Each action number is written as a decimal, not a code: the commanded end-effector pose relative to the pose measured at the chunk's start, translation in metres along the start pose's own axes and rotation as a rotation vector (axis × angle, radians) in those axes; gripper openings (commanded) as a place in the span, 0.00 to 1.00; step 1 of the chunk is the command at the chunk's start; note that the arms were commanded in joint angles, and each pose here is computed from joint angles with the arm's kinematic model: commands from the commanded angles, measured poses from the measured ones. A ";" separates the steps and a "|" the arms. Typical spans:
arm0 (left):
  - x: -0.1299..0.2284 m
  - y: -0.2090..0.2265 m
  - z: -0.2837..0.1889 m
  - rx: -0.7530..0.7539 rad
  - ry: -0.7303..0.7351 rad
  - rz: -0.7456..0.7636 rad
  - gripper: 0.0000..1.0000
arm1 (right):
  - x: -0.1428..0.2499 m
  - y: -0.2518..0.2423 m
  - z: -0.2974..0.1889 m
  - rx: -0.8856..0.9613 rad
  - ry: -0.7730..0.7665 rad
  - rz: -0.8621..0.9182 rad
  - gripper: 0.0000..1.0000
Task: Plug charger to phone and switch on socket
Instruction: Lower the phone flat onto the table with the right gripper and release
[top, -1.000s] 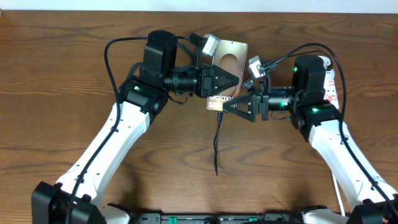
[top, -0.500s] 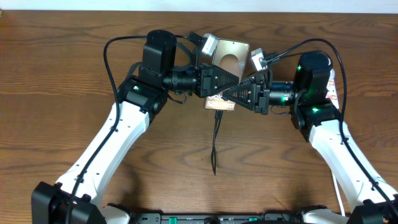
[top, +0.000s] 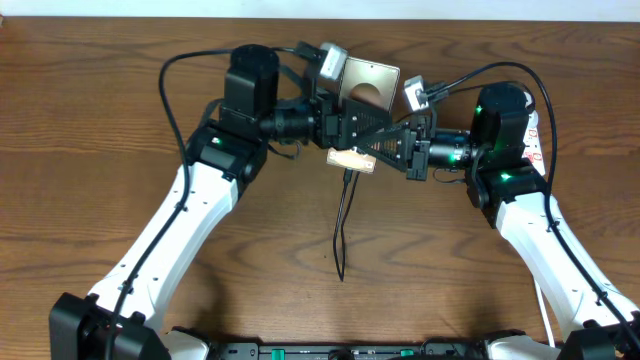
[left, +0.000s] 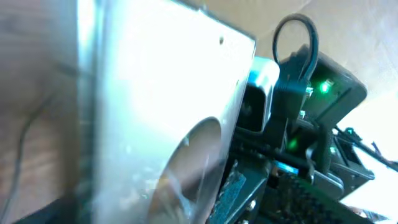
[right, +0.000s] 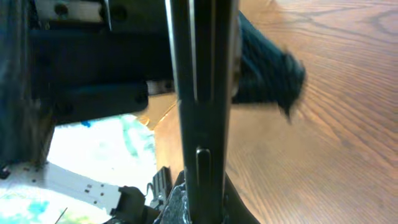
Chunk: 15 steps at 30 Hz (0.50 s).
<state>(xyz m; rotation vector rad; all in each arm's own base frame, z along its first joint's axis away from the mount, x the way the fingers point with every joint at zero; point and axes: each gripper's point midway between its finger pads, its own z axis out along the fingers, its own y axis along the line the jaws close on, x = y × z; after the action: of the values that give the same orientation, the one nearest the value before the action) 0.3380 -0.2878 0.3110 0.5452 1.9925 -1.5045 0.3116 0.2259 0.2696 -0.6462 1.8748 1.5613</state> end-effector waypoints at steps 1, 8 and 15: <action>-0.025 0.012 -0.022 -0.056 -0.083 0.018 0.84 | -0.006 -0.009 0.001 0.073 -0.024 -0.010 0.01; -0.042 0.044 -0.058 -0.142 -0.154 -0.028 0.86 | 0.010 -0.047 0.008 0.207 -0.005 0.070 0.01; -0.048 0.057 -0.073 -0.175 -0.181 -0.047 0.86 | 0.049 -0.097 0.035 0.281 0.080 0.184 0.01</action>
<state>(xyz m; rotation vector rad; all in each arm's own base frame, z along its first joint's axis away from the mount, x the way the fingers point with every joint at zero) 0.3954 -0.2036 0.3055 0.2786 2.0064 -1.3492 0.3426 0.2364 0.1819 -0.4125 2.1876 1.4181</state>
